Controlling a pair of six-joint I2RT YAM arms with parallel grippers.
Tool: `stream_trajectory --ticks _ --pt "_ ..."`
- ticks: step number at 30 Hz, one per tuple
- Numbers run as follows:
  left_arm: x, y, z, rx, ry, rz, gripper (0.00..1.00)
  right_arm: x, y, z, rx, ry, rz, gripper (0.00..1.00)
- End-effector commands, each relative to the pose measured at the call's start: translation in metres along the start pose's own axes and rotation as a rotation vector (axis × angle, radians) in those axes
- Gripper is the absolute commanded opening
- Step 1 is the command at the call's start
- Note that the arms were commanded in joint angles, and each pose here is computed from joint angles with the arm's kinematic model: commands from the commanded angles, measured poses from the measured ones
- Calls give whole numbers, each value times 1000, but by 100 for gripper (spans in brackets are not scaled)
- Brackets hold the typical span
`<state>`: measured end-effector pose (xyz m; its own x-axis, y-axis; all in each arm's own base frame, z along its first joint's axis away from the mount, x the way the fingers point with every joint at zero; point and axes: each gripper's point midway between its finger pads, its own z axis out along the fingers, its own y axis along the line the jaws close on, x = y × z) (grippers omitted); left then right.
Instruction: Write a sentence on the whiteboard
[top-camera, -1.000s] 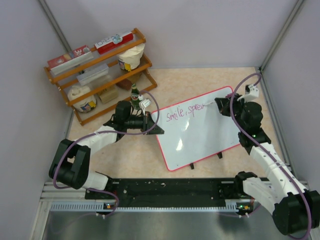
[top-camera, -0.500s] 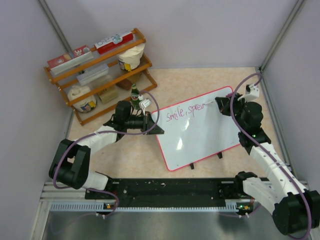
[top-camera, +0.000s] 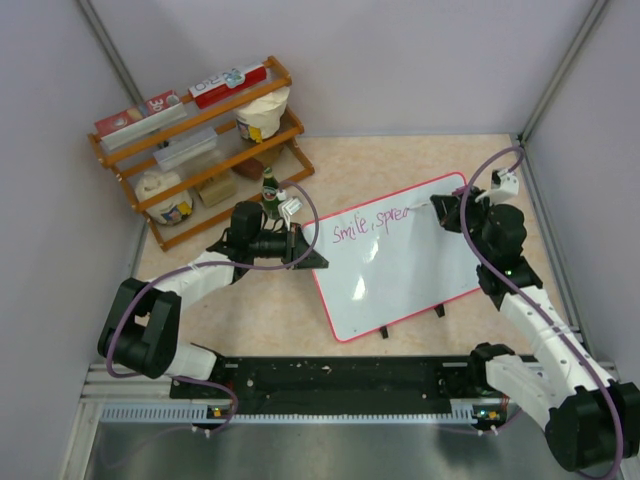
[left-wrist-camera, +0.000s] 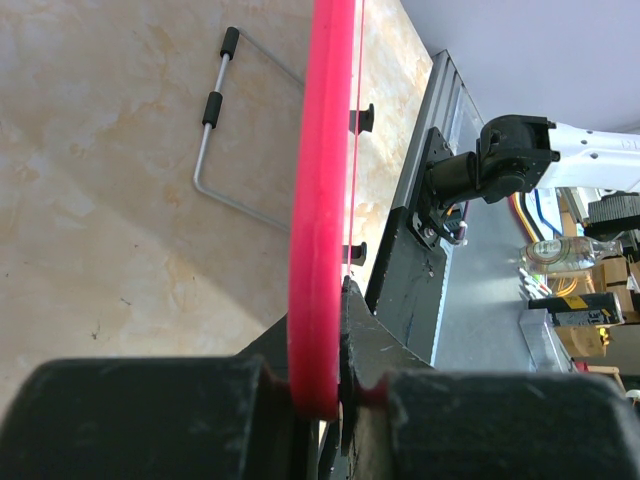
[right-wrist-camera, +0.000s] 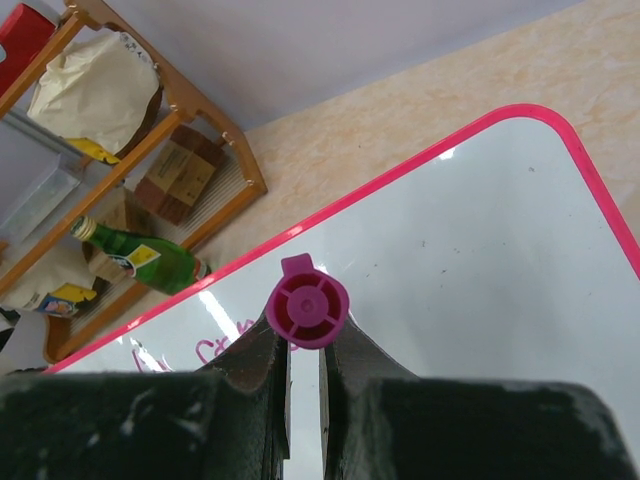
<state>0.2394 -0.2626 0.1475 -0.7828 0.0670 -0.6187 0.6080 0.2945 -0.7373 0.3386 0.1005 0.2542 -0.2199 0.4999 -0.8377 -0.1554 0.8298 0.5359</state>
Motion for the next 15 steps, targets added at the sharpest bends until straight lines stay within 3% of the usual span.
stream_trajectory --ticks 1,15 --pt "55 46 5 -151 124 89 0 12 -16 -4 48 29 -31 0" --pt "54 46 5 -153 123 91 0 13 -20 -9 67 27 -42 0"
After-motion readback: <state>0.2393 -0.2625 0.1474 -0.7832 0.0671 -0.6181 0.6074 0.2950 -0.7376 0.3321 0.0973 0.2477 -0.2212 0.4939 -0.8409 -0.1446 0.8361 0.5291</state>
